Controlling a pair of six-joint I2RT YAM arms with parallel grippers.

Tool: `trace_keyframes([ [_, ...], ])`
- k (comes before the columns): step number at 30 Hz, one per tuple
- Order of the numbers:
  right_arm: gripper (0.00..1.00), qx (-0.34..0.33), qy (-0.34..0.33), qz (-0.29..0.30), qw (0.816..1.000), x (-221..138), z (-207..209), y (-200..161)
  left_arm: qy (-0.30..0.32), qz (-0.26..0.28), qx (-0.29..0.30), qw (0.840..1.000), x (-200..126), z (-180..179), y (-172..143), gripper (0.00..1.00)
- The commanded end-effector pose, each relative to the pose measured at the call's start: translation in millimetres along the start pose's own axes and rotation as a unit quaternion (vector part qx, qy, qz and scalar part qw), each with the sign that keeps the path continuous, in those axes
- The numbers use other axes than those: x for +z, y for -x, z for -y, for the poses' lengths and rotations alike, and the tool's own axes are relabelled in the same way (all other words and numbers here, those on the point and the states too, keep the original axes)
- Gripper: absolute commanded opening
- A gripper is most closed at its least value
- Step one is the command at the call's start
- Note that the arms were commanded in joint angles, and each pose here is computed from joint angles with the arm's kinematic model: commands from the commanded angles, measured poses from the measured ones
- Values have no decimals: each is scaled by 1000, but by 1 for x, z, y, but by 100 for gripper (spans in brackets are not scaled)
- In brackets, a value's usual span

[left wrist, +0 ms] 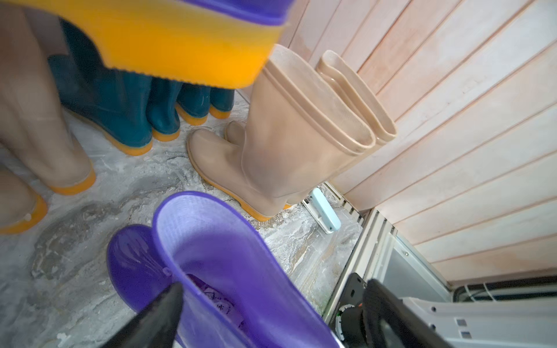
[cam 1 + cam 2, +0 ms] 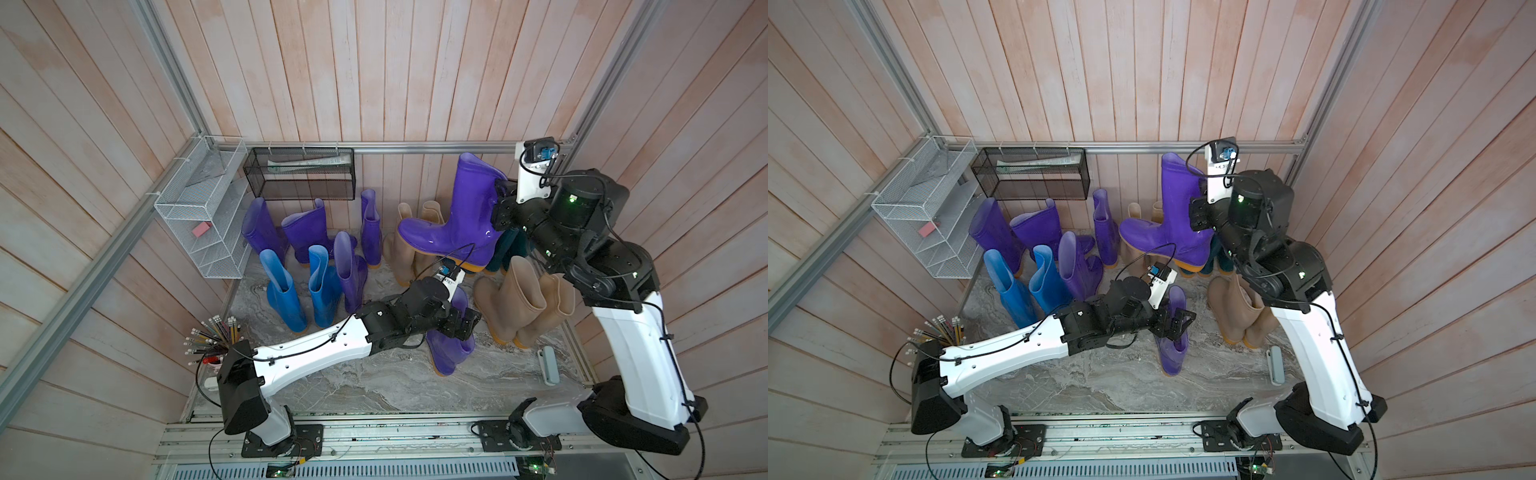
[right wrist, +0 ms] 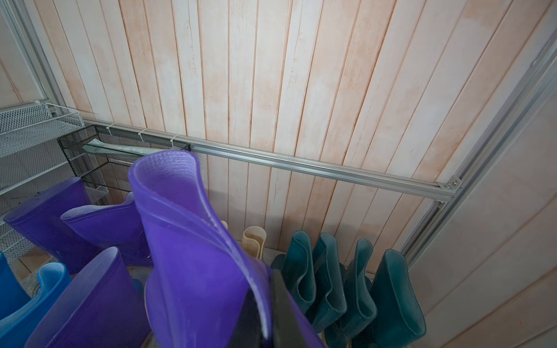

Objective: Match and arrange rain boots in pairs
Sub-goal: Place the rain boot at the center of the board.

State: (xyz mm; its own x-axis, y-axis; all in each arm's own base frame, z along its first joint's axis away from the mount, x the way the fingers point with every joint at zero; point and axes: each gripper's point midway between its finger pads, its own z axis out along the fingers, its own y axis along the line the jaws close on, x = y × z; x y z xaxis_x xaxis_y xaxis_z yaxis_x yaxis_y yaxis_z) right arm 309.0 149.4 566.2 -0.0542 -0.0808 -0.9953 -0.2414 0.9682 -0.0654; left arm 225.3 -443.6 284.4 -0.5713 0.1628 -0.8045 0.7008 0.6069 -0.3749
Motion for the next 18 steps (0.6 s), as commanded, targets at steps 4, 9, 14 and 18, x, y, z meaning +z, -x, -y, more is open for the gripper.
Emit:
trace_keyframes([
  [4, 0, 53, -19, 94, 994, -35, 23, 47, 61, -23, 8, 998, 9, -27, -21, 32],
  [9, 0, 46, -24, 71, 996, -31, 23, 36, 66, 5, 17, 998, -7, -29, -10, 0],
  [14, 0, 50, -43, 59, 996, -36, 31, 25, 77, 47, 25, 996, -41, -35, 17, 0],
  [18, 0, 59, -44, 44, 996, -40, 33, 18, 76, 81, 16, 994, -71, -44, 40, 0],
])
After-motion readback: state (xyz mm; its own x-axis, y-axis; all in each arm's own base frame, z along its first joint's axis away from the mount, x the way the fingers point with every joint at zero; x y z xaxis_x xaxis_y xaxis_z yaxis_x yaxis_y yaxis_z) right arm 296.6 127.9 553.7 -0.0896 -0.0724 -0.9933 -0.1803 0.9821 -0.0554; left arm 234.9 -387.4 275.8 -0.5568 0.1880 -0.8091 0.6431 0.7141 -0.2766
